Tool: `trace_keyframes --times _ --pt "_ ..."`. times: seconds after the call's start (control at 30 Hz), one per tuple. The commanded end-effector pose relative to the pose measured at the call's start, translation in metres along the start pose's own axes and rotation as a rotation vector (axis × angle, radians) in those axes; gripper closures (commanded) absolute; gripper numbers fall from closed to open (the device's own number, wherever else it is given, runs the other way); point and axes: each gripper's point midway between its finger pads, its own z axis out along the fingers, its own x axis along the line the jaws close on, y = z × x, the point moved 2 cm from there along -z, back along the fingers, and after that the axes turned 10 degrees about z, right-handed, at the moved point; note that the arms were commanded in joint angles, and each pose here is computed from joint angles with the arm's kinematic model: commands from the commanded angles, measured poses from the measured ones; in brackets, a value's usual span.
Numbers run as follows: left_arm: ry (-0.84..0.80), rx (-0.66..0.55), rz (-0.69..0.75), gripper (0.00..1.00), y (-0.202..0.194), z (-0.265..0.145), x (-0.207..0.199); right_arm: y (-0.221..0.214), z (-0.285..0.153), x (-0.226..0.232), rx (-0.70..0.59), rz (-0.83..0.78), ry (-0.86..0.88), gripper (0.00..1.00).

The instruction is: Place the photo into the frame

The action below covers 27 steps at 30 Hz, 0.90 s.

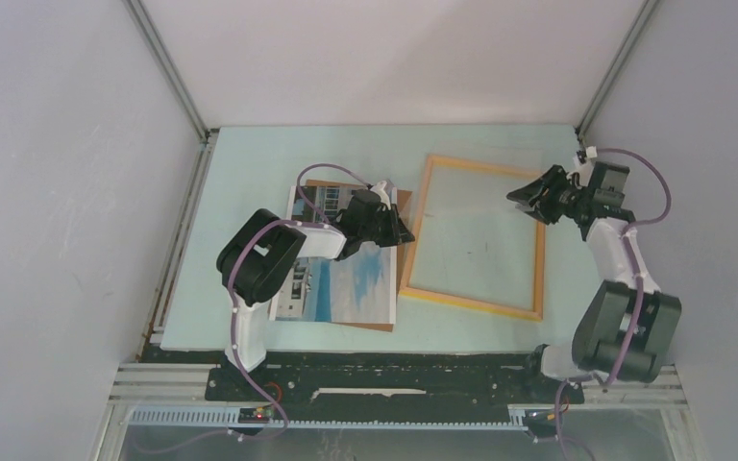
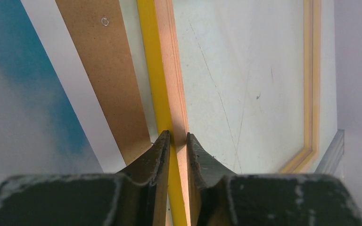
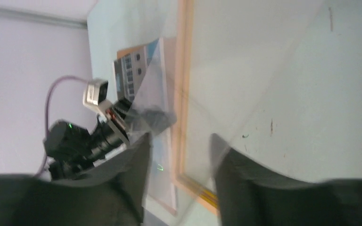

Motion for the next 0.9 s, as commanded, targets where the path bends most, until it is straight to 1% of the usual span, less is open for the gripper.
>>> trace_keyframes --times 0.0,0.03,0.1,0.27,0.4,0.53,0.6,0.63,0.73,0.8,0.87 --pt "-0.033 -0.038 0.006 0.80 0.013 0.002 -0.007 0.021 0.021 -0.020 0.015 0.108 0.001 0.59" --pt "-0.031 -0.040 0.008 0.80 0.014 0.002 -0.006 0.020 0.023 -0.024 0.016 0.115 -0.019 0.65" --pt "-0.033 -0.041 0.009 0.80 0.014 0.001 -0.007 0.015 0.022 -0.028 0.011 0.112 -0.057 0.71" --pt "-0.029 -0.046 0.010 0.80 0.014 -0.001 -0.007 0.014 0.006 -0.023 -0.016 0.109 -0.065 0.82" --pt "-0.042 -0.065 0.002 0.80 0.015 -0.010 -0.010 0.012 -0.005 -0.019 -0.031 0.062 -0.068 0.91" --pt "-0.050 -0.097 -0.038 0.80 0.017 -0.031 -0.014 0.000 -0.009 -0.011 0.001 0.047 0.028 0.95" --pt "-0.033 -0.113 -0.046 0.79 0.016 -0.048 -0.013 -0.007 -0.009 -0.011 0.013 0.047 0.061 0.98" --pt "-0.007 -0.127 -0.048 0.76 0.014 -0.058 -0.011 -0.008 -0.010 -0.009 0.010 0.040 0.069 0.99" --pt "0.011 -0.168 -0.038 0.60 0.013 -0.086 -0.014 -0.016 -0.016 -0.010 0.009 0.049 0.086 1.00" --pt "-0.016 -0.167 -0.032 0.52 0.013 -0.094 -0.021 -0.020 -0.022 -0.008 0.005 0.070 0.093 1.00" --pt "-0.073 -0.145 -0.042 0.42 0.014 -0.095 -0.031 -0.024 -0.027 -0.005 0.010 0.085 0.100 1.00"
